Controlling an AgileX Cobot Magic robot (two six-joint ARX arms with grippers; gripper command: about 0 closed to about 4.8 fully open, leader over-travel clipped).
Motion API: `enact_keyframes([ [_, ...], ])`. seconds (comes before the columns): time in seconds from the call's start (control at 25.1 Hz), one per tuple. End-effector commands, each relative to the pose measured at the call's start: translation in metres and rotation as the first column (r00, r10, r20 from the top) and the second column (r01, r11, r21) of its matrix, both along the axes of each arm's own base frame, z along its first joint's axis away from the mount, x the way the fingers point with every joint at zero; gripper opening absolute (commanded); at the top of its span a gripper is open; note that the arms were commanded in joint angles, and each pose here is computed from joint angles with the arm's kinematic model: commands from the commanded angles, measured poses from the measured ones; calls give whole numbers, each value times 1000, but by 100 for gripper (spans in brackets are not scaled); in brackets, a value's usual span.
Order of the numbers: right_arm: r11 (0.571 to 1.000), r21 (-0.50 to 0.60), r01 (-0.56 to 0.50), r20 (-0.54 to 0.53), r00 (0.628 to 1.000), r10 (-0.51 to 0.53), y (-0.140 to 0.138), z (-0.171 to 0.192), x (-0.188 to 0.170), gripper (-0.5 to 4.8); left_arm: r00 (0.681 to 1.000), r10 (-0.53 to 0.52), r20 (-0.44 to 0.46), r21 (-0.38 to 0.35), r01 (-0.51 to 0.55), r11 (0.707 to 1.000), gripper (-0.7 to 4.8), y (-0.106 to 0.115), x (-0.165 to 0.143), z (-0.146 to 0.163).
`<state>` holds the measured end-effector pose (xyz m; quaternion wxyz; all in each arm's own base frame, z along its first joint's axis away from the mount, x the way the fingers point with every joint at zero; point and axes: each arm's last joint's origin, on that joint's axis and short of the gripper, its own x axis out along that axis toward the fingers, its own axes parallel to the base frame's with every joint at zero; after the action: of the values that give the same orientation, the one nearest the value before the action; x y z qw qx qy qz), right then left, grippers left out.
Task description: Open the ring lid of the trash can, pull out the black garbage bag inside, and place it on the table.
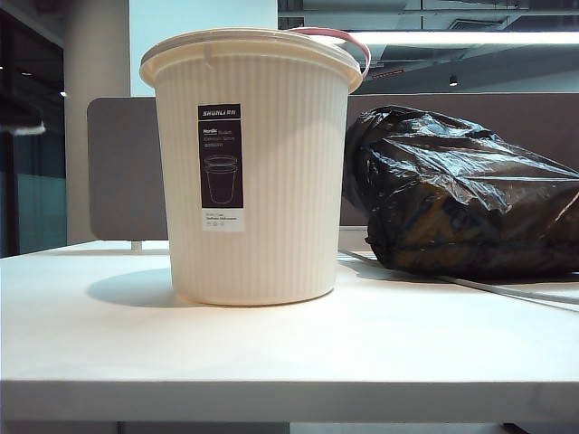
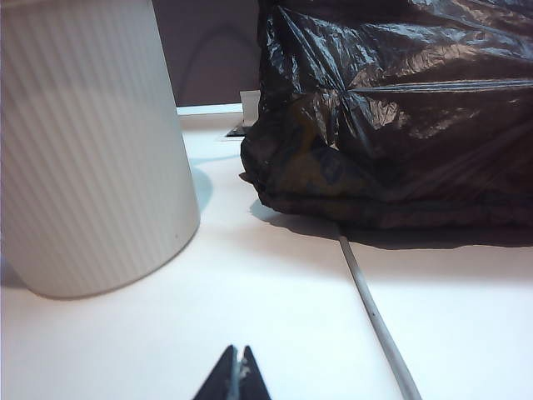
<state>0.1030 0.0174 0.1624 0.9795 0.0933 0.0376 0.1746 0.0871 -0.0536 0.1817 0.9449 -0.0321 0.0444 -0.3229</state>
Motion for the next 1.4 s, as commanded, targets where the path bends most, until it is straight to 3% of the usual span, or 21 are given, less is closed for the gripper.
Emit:
enact_keyframes([
  [0.04,999,-52,-1,-9,1000,0,0,-3,0,-1,1000,-2,6,-3,2,1000,-6,0,0,-1],
  [0.44,991,-125,41,-62,997,-49,-2,-10,0,-1,1000,-5,-25,14,5,1000,-6,0,1,-8],
  [1.16,990,-137,38,-119,991,-54,-2,-16,-1,-1,996,-6,-94,40,10,999,-6,-1,2,-30],
  [1.4,991,-126,36,-123,991,-52,-2,-16,-1,-1,986,7,-169,83,7,997,-6,0,0,-38],
])
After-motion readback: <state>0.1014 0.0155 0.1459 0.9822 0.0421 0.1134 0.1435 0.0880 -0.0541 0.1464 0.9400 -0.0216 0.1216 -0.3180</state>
